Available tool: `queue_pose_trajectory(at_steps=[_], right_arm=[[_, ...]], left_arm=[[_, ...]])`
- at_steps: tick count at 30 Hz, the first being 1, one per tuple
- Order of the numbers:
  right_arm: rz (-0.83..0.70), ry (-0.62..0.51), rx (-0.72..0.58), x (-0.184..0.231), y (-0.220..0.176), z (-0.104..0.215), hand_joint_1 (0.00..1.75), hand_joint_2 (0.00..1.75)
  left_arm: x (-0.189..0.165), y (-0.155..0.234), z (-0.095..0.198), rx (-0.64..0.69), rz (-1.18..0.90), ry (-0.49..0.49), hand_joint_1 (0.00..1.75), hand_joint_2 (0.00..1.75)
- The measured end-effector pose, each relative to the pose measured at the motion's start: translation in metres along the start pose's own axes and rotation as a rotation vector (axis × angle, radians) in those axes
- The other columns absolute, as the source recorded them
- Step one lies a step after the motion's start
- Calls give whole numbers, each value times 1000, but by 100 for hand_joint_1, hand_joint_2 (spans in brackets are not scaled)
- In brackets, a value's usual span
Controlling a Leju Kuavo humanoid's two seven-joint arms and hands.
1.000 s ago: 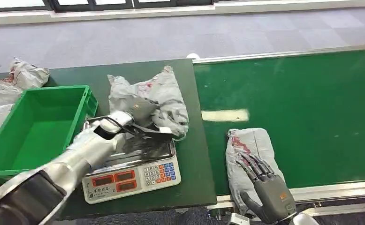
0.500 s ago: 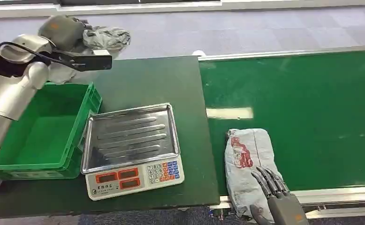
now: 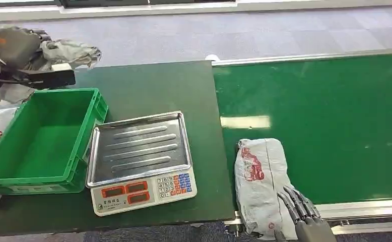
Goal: Moved the parcel from conveyor to table for the left to box.
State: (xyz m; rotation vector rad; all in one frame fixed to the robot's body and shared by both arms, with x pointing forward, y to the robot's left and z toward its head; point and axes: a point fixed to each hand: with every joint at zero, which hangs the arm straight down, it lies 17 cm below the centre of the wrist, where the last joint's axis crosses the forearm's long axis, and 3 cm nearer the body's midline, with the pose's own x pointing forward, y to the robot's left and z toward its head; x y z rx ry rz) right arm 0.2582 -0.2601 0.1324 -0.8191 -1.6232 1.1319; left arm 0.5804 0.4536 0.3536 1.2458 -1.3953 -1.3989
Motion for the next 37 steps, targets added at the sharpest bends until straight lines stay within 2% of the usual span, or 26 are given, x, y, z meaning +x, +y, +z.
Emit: queue_pose_trajectory(at_steps=[6,10,15,16,17,18,21,26,31,34,37], right_arm=[[-4,8,1,1,0,4,0,175],[3,33,-1,0,-2,9,0,175],[8,60,-8,1,-6,13,0,175],[6,64,-10,2,-8,14,0,175],[5,66,-11,2,-9,15,0,175],[5,64,-14,3,-11,15,0,175],[6,67,-15,3,-13,17,0,175],[28,71,-20,4,-17,17,0,175],[32,65,-24,7,-18,17,0,175],[36,72,-27,6,-19,17,0,175],[44,79,-42,7,-22,17,0,175]], left_arm=[[-16,-95,79,-99,30,31,175,175],[-2,-160,141,-172,2,19,175,175],[19,-219,191,-266,46,35,175,175],[22,-228,199,-281,58,43,31,175],[24,-234,204,-291,65,47,3,175],[24,-238,208,-297,68,57,0,0],[22,-241,211,-288,57,92,0,0],[21,-224,205,-165,81,149,0,0],[22,-217,203,-121,122,179,0,0],[24,-211,202,-80,200,197,0,0],[25,-190,201,19,368,220,0,0]])
